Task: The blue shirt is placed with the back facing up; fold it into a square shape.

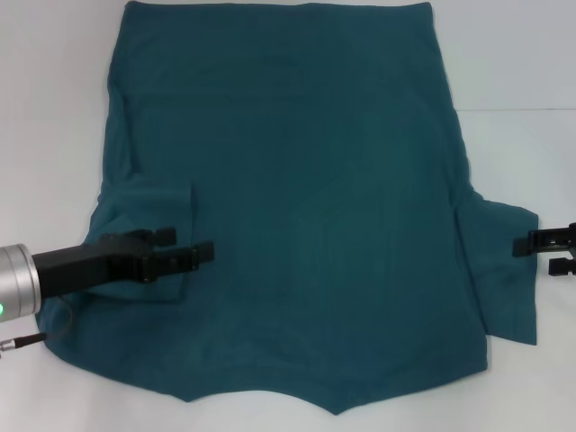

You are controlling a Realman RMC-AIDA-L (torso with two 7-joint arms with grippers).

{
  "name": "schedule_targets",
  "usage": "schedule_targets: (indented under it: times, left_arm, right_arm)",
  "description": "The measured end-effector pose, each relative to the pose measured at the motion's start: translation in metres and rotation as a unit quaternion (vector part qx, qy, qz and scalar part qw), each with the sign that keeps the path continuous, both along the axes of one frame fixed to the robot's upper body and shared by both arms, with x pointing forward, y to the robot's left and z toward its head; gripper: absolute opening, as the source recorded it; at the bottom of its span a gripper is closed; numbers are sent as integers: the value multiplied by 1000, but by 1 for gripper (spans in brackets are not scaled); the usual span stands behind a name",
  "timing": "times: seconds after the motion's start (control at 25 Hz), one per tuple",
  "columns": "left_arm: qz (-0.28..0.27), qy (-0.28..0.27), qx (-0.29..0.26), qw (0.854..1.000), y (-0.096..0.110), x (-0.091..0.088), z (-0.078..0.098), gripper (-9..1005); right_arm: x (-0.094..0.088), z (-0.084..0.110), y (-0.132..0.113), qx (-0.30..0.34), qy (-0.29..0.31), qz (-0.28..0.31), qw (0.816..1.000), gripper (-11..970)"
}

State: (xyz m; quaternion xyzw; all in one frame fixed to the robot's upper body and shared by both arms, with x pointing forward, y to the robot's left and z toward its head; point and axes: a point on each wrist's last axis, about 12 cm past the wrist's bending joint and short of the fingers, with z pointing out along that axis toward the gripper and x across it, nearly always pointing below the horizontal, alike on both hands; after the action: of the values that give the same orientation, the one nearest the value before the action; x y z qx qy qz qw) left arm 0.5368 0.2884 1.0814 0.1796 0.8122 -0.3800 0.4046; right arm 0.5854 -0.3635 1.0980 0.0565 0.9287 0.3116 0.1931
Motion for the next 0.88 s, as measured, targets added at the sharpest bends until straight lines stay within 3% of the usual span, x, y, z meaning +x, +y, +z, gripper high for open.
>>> schedule_targets:
  times: [0.88]
  left_arm:
    - [5, 2, 0, 1000, 0, 0, -2, 899]
  right_arm:
    - [2, -4, -1, -6, -13, -15, 1000, 839]
